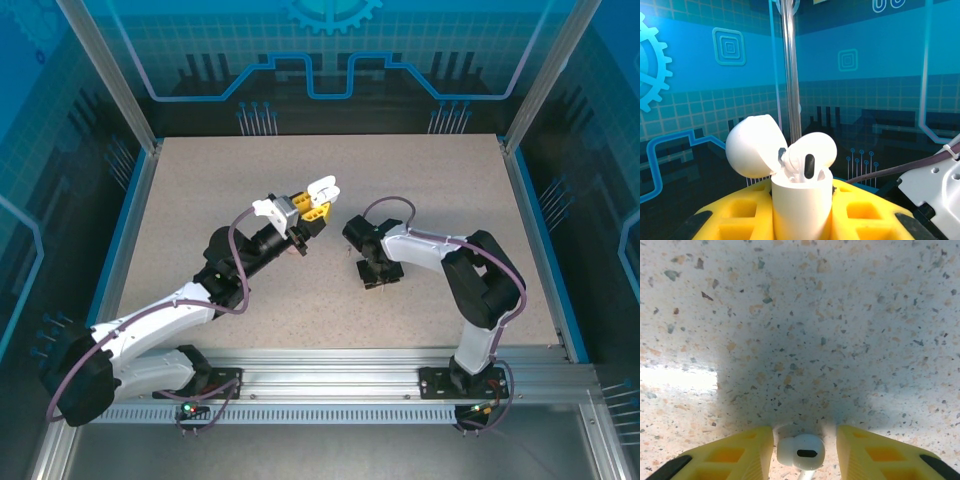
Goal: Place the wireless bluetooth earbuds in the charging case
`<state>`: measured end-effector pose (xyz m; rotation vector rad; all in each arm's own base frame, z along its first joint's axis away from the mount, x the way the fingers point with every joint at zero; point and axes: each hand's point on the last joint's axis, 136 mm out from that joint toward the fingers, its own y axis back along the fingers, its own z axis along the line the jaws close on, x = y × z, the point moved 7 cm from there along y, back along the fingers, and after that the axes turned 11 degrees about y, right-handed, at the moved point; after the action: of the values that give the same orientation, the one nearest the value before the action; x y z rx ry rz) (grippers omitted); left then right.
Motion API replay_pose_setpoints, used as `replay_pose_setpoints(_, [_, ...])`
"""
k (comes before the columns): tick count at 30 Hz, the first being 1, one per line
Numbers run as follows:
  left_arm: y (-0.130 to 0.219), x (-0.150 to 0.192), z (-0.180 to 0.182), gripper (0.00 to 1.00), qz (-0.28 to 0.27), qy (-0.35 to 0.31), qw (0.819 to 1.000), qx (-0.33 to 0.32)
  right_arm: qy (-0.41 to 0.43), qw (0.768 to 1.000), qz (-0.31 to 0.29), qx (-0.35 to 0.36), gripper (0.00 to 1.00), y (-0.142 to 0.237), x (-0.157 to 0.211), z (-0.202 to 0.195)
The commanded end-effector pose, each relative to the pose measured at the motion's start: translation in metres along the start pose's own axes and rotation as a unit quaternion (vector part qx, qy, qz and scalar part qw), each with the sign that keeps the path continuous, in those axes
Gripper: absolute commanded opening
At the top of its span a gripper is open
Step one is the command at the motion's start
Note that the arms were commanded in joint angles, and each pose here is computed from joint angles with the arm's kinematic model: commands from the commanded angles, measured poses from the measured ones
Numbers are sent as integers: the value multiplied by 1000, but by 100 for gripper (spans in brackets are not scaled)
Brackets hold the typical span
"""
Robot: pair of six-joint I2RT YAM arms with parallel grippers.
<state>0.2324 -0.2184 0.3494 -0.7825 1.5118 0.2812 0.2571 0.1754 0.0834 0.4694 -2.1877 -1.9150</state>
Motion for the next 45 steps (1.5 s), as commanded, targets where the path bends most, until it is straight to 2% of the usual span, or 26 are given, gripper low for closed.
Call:
replay_pose_setpoints(1, [0, -14, -3, 0, -36, -6, 999, 3, 3, 999, 34, 11, 37, -13, 11, 0])
replay_pose_setpoints(16, [1, -15, -4, 0, -36, -6, 999, 3, -15, 1000, 20, -3, 28, -5, 18, -7])
replay_pose_setpoints(22, [2, -16, -4, 0, -38, -5, 999, 4, -19, 1000, -7, -6, 26, 9, 13, -10])
replay_pose_setpoints(27, [2, -17, -4, 0, -40, -6, 999, 5, -27, 998, -54, -7, 26, 33, 6, -15])
replay_pose_setpoints(31, [2, -18, -5, 0, -41, -6, 999, 6, -34, 993, -112, -4, 24, 69, -4, -23])
replay_pose_setpoints(37, [2, -18, -5, 0, -42, -5, 999, 7, -39, 971, -235, -1, 24, 154, -22, -44])
replay_pose_setpoints(41, [2, -18, -5, 0, -44, -4, 999, 7, -31, 942, -335, 5, 24, 224, -31, -60])
replay_pose_setpoints(45, [2, -18, -5, 0, -45, -1, 999, 7, -21, 903, -430, 8, 24, 292, -34, -71])
